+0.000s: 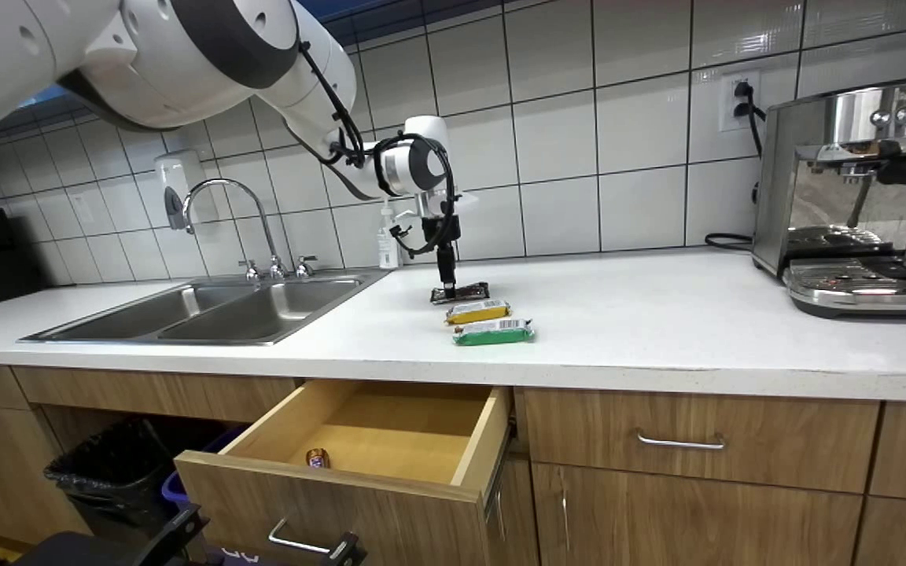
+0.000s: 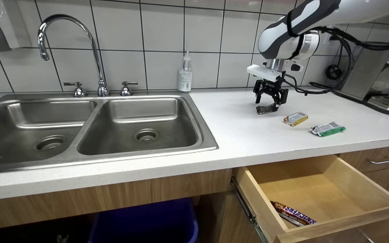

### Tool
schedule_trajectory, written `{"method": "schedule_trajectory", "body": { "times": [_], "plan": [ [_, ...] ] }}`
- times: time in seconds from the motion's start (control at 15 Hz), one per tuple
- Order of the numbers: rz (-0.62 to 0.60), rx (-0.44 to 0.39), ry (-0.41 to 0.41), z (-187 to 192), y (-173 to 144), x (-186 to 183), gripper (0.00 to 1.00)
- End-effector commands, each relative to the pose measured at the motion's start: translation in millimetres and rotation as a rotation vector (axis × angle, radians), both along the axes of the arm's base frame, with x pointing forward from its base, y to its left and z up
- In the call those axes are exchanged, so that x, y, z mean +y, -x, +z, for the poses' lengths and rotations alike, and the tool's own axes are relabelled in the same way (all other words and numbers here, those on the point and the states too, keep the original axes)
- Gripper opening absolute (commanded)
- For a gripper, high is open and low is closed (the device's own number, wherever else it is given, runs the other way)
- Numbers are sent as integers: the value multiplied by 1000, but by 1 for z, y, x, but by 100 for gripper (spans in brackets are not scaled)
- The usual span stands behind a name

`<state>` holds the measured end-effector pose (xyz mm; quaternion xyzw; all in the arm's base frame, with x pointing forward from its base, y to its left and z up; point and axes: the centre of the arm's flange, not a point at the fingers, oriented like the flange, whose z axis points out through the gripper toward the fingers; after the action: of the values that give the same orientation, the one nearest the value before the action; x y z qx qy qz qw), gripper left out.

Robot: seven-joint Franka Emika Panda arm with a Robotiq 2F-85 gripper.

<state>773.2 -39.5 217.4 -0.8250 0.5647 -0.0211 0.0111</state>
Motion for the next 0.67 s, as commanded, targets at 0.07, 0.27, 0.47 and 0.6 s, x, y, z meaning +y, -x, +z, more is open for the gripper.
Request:
{"method": "schedule_trajectory", "body": {
  "times": [0.07,0.27,0.47,0.6],
  "plan": [
    [-23,17,-9,1,-18,-3,75],
    [-22,23,-11,-1,-19,-5,58],
    [-23,26,-12,-1,-20,-6,35],
    [-21,25,-13,-1,-21,-6,20]
  ]
}}
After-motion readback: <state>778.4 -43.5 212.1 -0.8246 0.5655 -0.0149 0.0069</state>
